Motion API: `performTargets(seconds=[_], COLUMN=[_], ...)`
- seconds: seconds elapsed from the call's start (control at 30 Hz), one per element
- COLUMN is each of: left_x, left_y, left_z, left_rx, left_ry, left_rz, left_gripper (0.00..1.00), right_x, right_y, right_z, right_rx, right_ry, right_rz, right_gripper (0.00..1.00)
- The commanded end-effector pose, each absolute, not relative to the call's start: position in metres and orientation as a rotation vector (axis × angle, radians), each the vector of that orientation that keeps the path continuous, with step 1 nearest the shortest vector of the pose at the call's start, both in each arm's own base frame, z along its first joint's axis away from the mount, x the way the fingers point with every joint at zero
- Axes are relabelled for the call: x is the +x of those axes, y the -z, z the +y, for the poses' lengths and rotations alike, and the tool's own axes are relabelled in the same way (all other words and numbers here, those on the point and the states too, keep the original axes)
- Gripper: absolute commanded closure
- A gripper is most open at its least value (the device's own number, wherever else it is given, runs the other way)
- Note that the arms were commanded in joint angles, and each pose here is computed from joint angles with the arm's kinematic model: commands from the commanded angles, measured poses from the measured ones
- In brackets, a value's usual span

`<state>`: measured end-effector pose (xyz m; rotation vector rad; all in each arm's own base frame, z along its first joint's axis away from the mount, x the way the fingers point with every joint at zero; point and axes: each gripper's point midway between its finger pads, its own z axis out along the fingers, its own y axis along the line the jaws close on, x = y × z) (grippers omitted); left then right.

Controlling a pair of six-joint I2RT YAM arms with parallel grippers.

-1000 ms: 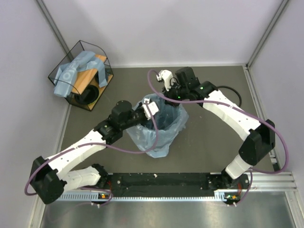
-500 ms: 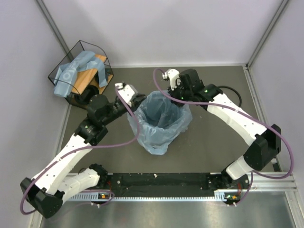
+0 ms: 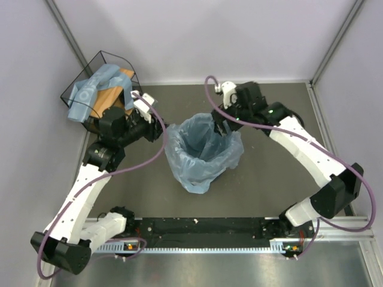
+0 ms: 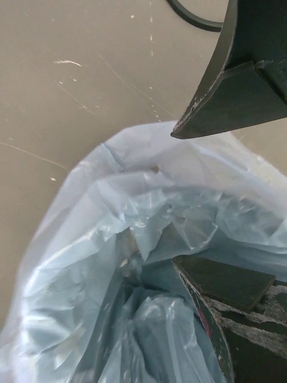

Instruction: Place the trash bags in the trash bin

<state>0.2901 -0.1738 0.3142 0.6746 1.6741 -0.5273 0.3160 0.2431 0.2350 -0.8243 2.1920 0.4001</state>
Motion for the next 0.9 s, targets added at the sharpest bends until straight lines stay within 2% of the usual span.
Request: performTargets(seconds=[0.0,0.03,0.13,0.27,0.33,0.43,0.5,0.63,0.87], left_x=[0.282,0.286,0.283,0.288,0.295,0.303,0.307,0.298,0.282], left_y=[-0.345,-0.351,-0.353,-0.349,-0.342,-0.329,-0.318,-0.297,-0.283], left_z=[-0.166,-0.159,-0.154,-0.153,-0.148,-0.142,-0.14,-0.14,-0.141], left_rx=[0.686,0.678,0.692,0.667,0.621,0.575,0.546,0.549,0.647], left_ry=[0.603,0.607,0.701,0.814,0.837,0.819,0.818,0.854,0.874], left_rz=[1.676,1.678,1.715,1.808,1.879,1.947,1.997,2.079,2.085], left_gripper=[0.59,0.58,0.53,0.5,0.43,0.4,0.4,0.37,0.38], right_x=[0.323,0.315,0.331,0.342,0.343,0.343,0.352,0.371,0.412], right_y=[-0.345,-0.356,-0.358,-0.292,-0.254,-0.207,-0.173,-0.13,-0.086], right_z=[0.215,0.21,0.152,0.083,0.057,0.036,0.026,0.016,0.017], right_rx=[-0.706,-0.723,-0.69,-0.791,-0.843,-0.995,-1.082,-1.167,-1.193], right_ry=[-0.561,-0.626,-0.519,-0.284,-0.19,-0.154,-0.142,-0.133,-0.178], right_rz=[1.949,1.924,1.927,2.111,2.2,2.284,2.366,2.463,2.505], right_gripper=[0.18,0.15,0.11,0.01,0.01,0.01,0.04,0.16,0.31])
